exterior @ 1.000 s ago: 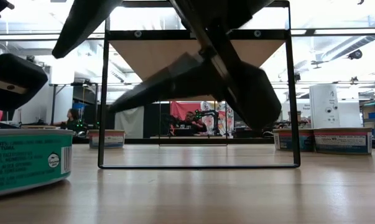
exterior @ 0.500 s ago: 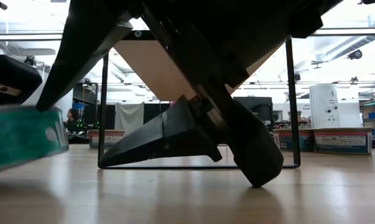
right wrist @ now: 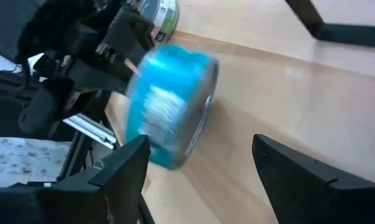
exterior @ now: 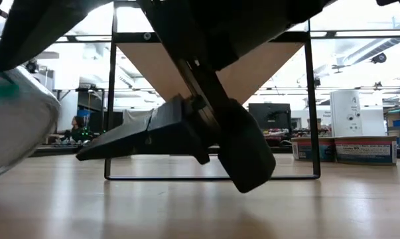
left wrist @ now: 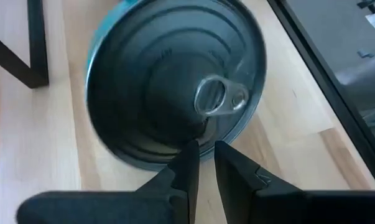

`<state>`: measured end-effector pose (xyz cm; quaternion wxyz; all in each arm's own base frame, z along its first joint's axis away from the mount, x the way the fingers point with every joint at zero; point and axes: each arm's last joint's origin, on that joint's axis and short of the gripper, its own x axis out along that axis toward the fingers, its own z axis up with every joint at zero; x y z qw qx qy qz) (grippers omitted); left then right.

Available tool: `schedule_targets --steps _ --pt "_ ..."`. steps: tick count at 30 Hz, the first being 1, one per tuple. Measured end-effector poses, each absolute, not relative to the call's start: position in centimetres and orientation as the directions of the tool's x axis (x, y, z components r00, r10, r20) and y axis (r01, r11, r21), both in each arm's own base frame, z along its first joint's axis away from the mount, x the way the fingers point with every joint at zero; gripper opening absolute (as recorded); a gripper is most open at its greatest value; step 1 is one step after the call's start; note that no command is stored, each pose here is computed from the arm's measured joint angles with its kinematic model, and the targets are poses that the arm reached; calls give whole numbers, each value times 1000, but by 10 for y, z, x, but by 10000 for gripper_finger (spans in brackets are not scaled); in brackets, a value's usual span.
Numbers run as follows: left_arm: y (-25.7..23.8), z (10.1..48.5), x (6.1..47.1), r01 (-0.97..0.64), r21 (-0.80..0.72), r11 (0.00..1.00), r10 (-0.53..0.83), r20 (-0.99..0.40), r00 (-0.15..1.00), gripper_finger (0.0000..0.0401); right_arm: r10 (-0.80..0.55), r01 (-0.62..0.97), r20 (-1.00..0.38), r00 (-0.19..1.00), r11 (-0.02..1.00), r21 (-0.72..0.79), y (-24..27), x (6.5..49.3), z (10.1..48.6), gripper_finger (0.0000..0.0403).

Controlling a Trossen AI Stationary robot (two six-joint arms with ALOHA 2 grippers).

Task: Stack canned seafood by type on shelf
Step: Put the green-blue tuna can on the shelf

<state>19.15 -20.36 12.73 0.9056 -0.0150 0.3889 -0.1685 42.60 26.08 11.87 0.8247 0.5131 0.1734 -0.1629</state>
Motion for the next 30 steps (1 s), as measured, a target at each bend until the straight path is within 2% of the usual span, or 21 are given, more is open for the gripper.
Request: schedule_targets --steps 9,18,23,30 --pt "-204 128 192 294 -163 942 -322 -690 649 36 -87 432 -437 895 413 802 261 427 121 308" --pt "-206 132 194 310 -165 936 -338 -661 670 36 -90 421 -423 901 413 808 260 433 129 299" --pt "-207 129 195 307 -164 937 -335 -665 667 36 -103 473 -477 873 420 775 258 430 124 298" --pt "-209 125 196 295 -209 932 -356 -667 655 36 -85 496 -502 861 364 789 261 427 121 311"
